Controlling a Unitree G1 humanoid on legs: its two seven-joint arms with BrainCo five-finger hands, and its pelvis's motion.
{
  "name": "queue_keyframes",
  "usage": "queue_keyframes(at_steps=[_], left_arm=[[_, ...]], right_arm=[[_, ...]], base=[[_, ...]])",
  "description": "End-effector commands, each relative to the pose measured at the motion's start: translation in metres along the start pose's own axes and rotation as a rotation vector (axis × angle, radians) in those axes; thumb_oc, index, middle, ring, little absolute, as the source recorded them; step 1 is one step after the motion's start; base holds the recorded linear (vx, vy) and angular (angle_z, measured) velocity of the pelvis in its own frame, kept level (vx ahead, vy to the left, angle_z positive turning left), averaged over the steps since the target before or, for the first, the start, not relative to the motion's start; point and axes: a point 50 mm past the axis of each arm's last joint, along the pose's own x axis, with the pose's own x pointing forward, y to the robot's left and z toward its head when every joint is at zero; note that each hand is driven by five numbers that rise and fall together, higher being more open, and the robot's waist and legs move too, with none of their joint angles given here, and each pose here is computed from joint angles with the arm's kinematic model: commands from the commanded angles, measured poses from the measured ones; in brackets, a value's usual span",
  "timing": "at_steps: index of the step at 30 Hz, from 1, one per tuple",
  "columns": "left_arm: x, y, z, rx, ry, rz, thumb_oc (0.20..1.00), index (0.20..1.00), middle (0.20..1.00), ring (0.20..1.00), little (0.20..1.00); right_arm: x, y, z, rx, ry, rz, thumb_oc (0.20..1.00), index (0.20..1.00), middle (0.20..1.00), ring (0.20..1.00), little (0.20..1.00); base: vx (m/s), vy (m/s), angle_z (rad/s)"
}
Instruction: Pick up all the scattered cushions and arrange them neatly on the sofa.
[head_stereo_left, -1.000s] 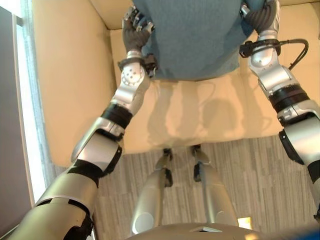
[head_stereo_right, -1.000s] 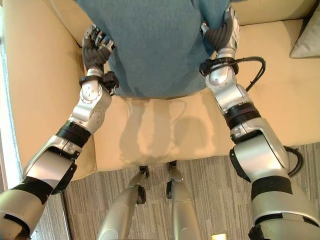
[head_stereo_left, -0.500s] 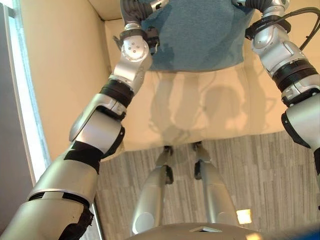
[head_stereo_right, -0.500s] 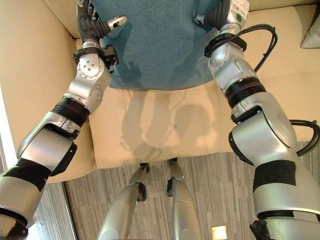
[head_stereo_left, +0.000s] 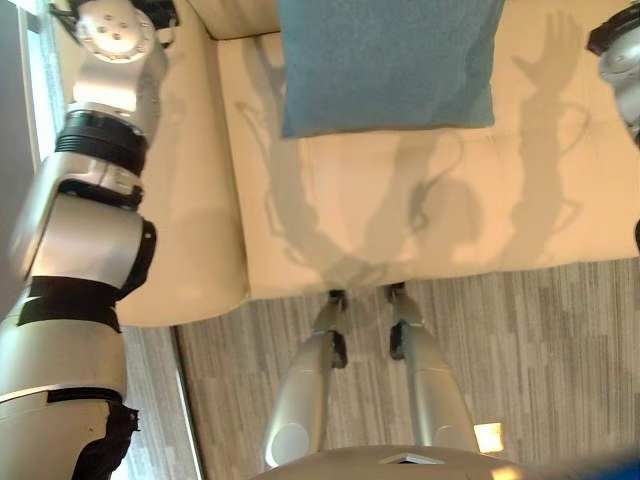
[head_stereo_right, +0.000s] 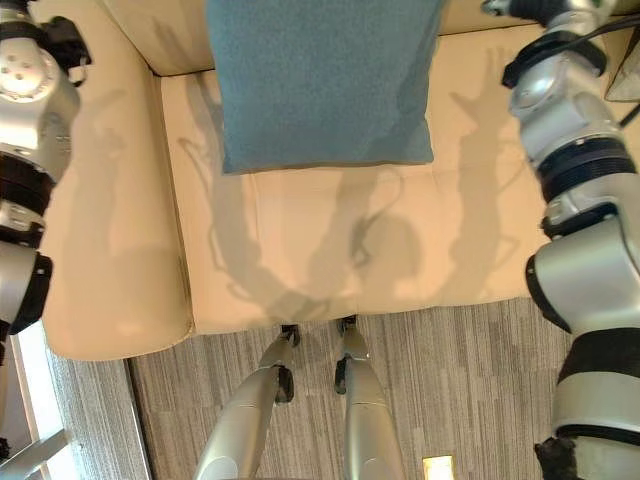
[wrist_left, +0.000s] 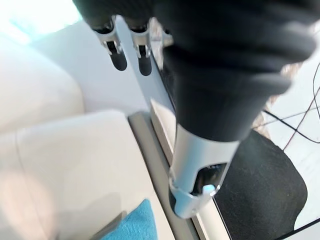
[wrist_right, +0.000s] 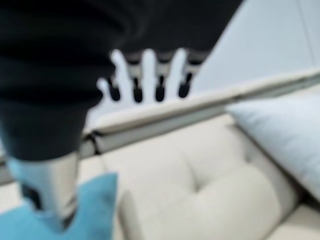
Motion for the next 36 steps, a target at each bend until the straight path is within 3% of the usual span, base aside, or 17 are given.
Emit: queue_keyframes(at_steps=[1, 6, 10, 11, 12, 15, 17, 20, 21, 22, 24, 26, 28, 29, 32, 36], left_arm=[[-0.003, 0.005, 0.010, 0.022, -0.116, -0.037, 1.000, 1.000, 1.000, 1.000, 1.000], [-0.026, 0.021, -0.006, 0.017, -0.142, -0.092, 1.000, 1.000, 1.000, 1.000, 1.000], [-0.078, 0.043, -0.045, 0.045, -0.081, -0.174, 1.000, 1.000, 1.000, 1.000, 1.000], [-0.105, 0.056, -0.066, 0.102, -0.020, -0.195, 1.000, 1.000, 1.000, 1.000, 1.000], [-0.106, 0.056, -0.066, 0.102, -0.020, -0.197, 1.000, 1.000, 1.000, 1.000, 1.000], [-0.155, 0.084, -0.098, 0.274, 0.096, -0.264, 1.000, 1.000, 1.000, 1.000, 1.000], [-0.170, 0.088, -0.107, 0.295, 0.142, -0.290, 1.000, 1.000, 1.000, 1.000, 1.000], [-0.218, 0.108, -0.132, 0.325, 0.318, -0.316, 1.000, 1.000, 1.000, 1.000, 1.000], [-0.250, 0.121, -0.149, 0.292, 0.464, -0.277, 1.000, 1.000, 1.000, 1.000, 1.000], [-0.250, 0.121, -0.149, 0.292, 0.465, -0.278, 1.000, 1.000, 1.000, 1.000, 1.000], [-0.296, 0.138, -0.168, 0.325, 0.653, -0.288, 1.000, 1.000, 1.000, 1.000, 1.000], [-0.296, 0.138, -0.168, 0.326, 0.654, -0.289, 1.000, 1.000, 1.000, 1.000, 1.000], [-0.367, 0.158, -0.190, 0.394, 0.940, -0.322, 1.000, 1.000, 1.000, 1.000, 1.000], [-0.367, 0.158, -0.190, 0.395, 0.941, -0.322, 1.000, 1.000, 1.000, 1.000, 1.000], [-0.428, 0.168, -0.204, 0.452, 1.202, -0.353, 1.000, 1.000, 1.000, 1.000, 1.000], [-0.484, 0.180, -0.208, 0.569, 1.446, -0.442, 1.000, 1.000, 1.000, 1.000, 1.000]], right_arm=[[0.005, -0.020, -0.005, 0.012, -0.022, -0.077, 1.000, 1.000, 1.000, 1.000, 1.000], [-0.013, -0.024, -0.027, 0.007, -0.065, -0.076, 1.000, 1.000, 1.000, 1.000, 1.000], [-0.067, -0.006, -0.076, 0.026, -0.020, 0.038, 1.000, 1.000, 1.000, 1.000, 1.000], [-0.105, 0.008, -0.100, 0.062, 0.038, 0.121, 1.000, 1.000, 1.000, 1.000, 1.000], [-0.106, 0.008, -0.100, 0.061, 0.040, 0.121, 1.000, 1.000, 1.000, 1.000, 1.000], [-0.169, 0.020, -0.131, 0.113, 0.132, 0.271, 1.000, 1.000, 1.000, 1.000, 1.000], [-0.185, 0.021, -0.138, 0.130, 0.162, 0.305, 1.000, 1.000, 1.000, 1.000, 1.000], [-0.242, 0.030, -0.160, 0.151, 0.297, 0.441, 1.000, 1.000, 1.000, 1.000, 1.000], [-0.270, 0.036, -0.167, 0.171, 0.368, 0.503, 1.000, 1.000, 1.000, 1.000, 1.000], [-0.271, 0.036, -0.167, 0.171, 0.369, 0.503, 1.000, 1.000, 1.000, 1.000, 1.000], [-0.307, 0.046, -0.170, 0.186, 0.440, 0.607, 1.000, 1.000, 1.000, 1.000, 1.000], [-0.308, 0.046, -0.170, 0.185, 0.440, 0.609, 1.000, 1.000, 1.000, 1.000, 1.000], [-0.362, 0.060, -0.173, 0.198, 0.540, 0.804, 1.000, 1.000, 1.000, 1.000, 1.000], [-0.362, 0.060, -0.173, 0.198, 0.540, 0.805, 1.000, 1.000, 1.000, 1.000, 1.000], [-0.420, 0.073, -0.176, 0.186, 0.676, 0.992, 1.000, 1.000, 1.000, 1.000, 1.000], [-0.477, 0.082, -0.167, 0.177, 0.783, 1.183, 1.000, 1.000, 1.000, 1.000, 1.000]], base=[[0.00, 0.000, 0.00], [0.03, -0.022, 0.00], [0.07, -0.051, 0.02], [0.07, -0.053, 0.04], [0.11, -0.067, 0.06], [0.07, -0.046, 0.14], [0.05, -0.040, 0.08], [0.06, -0.062, 0.14], [0.01, -0.048, 0.14], [-0.01, -0.042, 0.12], [-0.02, -0.038, 0.07], [0.00, -0.021, 0.04], [0.00, -0.042, 0.01], [0.00, 0.000, 0.00], [-0.02, -0.025, 0.03], [-0.03, -0.041, 0.10]])
